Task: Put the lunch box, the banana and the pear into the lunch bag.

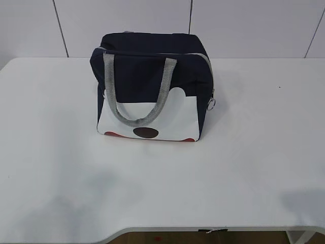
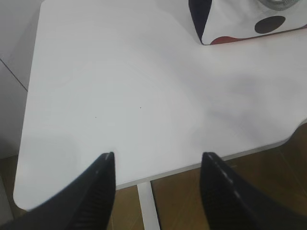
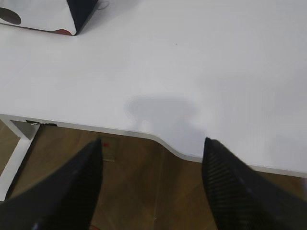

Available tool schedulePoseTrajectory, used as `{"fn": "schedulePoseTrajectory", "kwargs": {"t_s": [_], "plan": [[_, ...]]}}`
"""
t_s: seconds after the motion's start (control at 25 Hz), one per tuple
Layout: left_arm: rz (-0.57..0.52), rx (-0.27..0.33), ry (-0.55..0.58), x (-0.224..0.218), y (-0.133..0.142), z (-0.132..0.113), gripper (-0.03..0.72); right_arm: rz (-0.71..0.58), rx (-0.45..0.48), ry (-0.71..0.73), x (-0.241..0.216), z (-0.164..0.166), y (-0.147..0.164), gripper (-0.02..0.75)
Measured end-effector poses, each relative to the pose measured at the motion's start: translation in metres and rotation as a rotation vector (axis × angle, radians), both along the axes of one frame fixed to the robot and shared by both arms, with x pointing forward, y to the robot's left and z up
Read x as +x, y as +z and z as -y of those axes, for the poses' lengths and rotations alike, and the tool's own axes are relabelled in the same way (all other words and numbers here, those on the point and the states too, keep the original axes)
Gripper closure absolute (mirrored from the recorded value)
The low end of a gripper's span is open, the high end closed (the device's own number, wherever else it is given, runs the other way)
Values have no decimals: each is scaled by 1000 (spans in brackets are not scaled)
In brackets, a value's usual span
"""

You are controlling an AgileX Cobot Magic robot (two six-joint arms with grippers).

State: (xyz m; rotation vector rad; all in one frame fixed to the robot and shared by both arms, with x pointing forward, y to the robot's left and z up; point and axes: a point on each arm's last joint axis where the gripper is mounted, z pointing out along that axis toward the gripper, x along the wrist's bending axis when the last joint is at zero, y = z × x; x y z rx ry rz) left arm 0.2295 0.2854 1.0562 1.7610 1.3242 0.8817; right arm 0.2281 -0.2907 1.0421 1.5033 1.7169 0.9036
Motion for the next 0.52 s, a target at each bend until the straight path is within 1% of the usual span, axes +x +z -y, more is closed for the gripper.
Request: {"fn": "schedulePoseTrajectory", "kwargs": {"t_s": [0.52], "plan": [[0, 0, 0, 0, 0, 0, 266, 0, 0, 0, 0, 0, 0, 218]]}}
